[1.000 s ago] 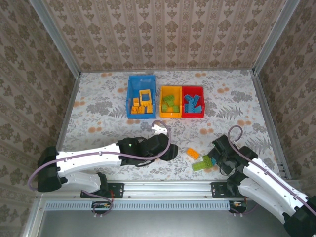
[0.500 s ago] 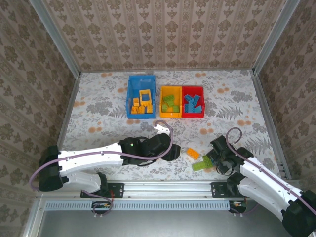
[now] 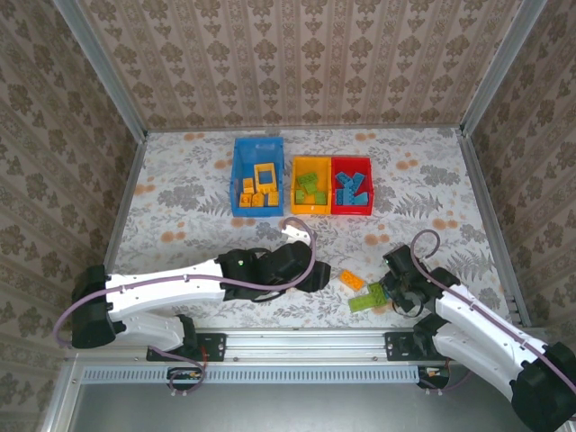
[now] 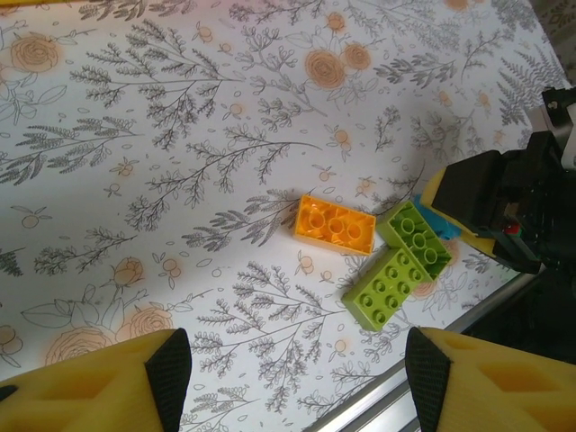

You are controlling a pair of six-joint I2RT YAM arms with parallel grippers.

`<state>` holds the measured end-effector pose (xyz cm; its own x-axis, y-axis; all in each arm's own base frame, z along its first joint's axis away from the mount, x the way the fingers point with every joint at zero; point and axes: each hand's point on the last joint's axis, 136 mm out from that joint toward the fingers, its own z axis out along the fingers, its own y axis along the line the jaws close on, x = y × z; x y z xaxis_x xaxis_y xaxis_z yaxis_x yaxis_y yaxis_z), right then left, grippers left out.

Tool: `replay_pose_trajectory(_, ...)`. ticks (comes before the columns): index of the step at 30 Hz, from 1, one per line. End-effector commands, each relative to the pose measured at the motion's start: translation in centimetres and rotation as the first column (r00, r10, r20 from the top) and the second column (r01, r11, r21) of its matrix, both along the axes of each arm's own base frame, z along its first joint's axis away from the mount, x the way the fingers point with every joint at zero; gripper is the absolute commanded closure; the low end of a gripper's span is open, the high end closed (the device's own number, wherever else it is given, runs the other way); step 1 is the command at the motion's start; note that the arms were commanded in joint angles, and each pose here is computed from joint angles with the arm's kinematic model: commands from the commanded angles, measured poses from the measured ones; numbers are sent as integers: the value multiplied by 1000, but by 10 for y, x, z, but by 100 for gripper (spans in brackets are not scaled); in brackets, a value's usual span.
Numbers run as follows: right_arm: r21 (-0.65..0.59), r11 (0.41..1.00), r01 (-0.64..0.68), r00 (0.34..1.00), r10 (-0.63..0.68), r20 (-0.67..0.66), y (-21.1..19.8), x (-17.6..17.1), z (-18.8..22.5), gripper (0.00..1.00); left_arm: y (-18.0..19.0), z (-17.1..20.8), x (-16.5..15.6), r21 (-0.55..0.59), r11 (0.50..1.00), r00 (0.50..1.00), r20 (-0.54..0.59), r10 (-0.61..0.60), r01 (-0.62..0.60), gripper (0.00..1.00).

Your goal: Sort the legos into containers by color

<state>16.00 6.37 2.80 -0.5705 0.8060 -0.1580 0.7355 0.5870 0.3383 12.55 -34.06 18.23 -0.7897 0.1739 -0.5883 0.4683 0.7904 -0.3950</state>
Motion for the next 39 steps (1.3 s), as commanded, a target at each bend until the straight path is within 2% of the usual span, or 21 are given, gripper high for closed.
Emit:
replay_pose_trajectory(1, -60, 994, -92, 988, 98, 118, 2, 27, 42, 75, -7, 24, 4, -35, 999, 999, 49, -3, 5, 33)
replay_pose_trajectory(7, -146, 946, -288, 900, 320, 295, 39, 98, 117, 75, -6, 54, 17, -78, 997, 992, 122, 31, -21, 33)
replay_pose_trajectory(11, -181, 911, -370, 842, 411, 349, 68, 154, 140, 75, -12, 70, 24, -86, 996, 988, 154, 26, -13, 33)
replay_pose_trajectory(16, -269, 888, -374, 842, 446, 302, 65, 218, 137, 75, -18, 76, 29, -86, 996, 986, 164, 26, -12, 33)
replay_pose_trajectory(22, -290, 881, -374, 870, 442, 220, 50, 269, 112, 75, -21, 74, 31, -71, 997, 986, 164, 17, -5, 33)
replay_pose_trajectory(28, -286, 856, -430, 860, 485, 158, 54, 298, 88, 71, -20, 66, 33, -44, 999, 988, 157, 11, -4, 33)
replay_pose_trajectory(34, -312, 844, -436, 857, 495, 144, 52, 305, 92, 48, -22, 46, 31, -5, 1000, 993, 114, -2, 2, 33)
replay_pose_trajectory(39, -334, 838, -431, 842, 507, 185, 51, 302, 115, 38, -28, 29, 28, 26, 999, 997, 72, -25, 23, 32)
